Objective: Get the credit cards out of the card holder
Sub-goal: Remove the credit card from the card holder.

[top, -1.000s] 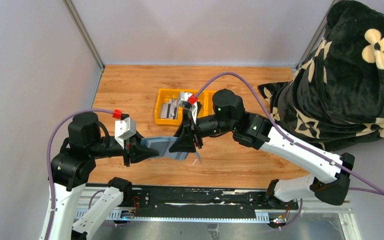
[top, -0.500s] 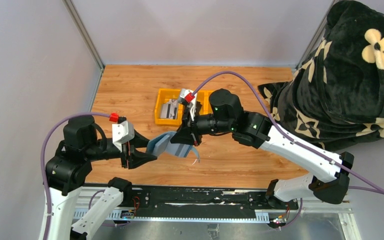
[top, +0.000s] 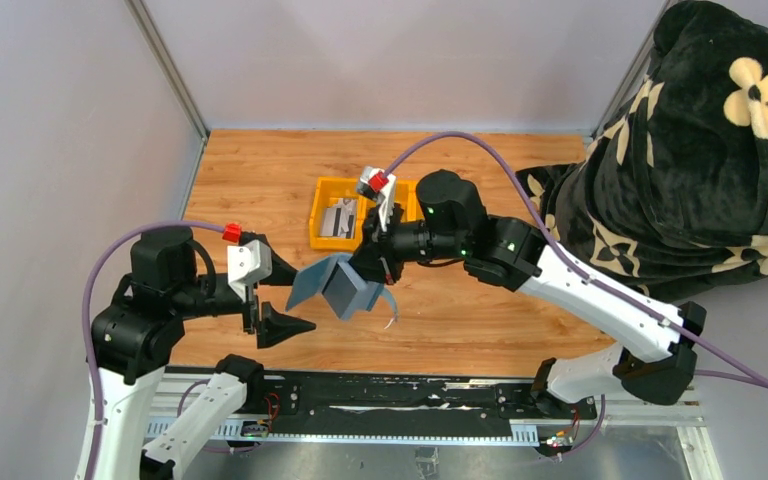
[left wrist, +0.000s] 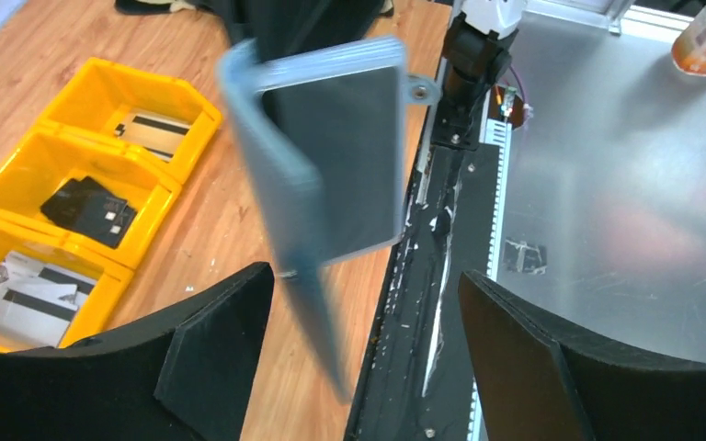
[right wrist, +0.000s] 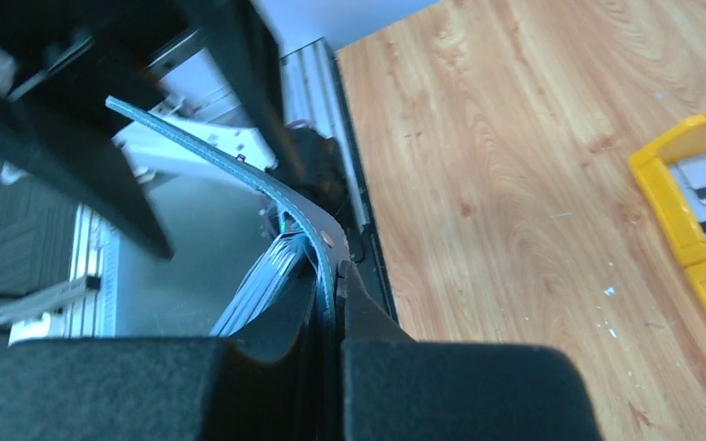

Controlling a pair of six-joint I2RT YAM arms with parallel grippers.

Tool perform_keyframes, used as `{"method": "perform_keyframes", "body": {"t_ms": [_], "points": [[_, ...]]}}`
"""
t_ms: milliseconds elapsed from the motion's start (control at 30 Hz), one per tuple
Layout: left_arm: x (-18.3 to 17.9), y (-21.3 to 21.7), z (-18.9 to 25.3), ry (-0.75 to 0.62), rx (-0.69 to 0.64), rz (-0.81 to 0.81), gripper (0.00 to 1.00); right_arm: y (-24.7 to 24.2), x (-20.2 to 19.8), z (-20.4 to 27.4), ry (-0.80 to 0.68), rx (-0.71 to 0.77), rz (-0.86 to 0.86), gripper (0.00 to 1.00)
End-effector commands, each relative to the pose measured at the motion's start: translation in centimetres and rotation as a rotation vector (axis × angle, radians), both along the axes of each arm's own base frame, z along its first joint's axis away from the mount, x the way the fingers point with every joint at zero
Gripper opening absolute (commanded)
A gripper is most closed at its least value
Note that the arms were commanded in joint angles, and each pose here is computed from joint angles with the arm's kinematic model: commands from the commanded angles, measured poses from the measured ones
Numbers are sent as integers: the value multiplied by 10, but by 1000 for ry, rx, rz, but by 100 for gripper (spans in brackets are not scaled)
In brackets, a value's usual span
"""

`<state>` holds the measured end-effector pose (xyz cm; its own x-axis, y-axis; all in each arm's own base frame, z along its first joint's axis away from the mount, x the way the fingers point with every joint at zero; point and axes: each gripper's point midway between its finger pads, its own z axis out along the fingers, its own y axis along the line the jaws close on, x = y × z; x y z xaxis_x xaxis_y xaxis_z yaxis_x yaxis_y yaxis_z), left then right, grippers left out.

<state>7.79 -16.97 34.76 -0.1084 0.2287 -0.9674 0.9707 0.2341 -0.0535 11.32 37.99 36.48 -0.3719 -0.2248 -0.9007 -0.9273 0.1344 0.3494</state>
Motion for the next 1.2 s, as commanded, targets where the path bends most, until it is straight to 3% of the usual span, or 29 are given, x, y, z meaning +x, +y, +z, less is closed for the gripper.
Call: {"method": "perform_keyframes", "body": {"t_ms": [0, 167, 333, 500, 867, 1033, 1167], "points": [[-12, 1, 4, -74, -7, -47, 86, 8, 28, 2, 32, -80, -217, 0], [0, 6, 4, -138, 9, 23, 91, 16, 50, -8, 27, -168, -467, 0], [24, 18, 7, -242, 14, 178, 91, 36, 47, -5, 12, -176, -512, 0], [32, 22, -2, -241, 37, 223, 90, 50, 44, 4, 9, -150, -519, 0], [62, 34, 9, -305, 5, 390, 71, 48, 35, 11, 27, -93, -485, 0], [46, 19, 8, -249, -48, 280, 78, 46, 34, 12, 31, -88, -489, 0], [40, 14, 0, -227, -54, 240, 79, 46, 33, 13, 33, -82, -485, 0]]}}
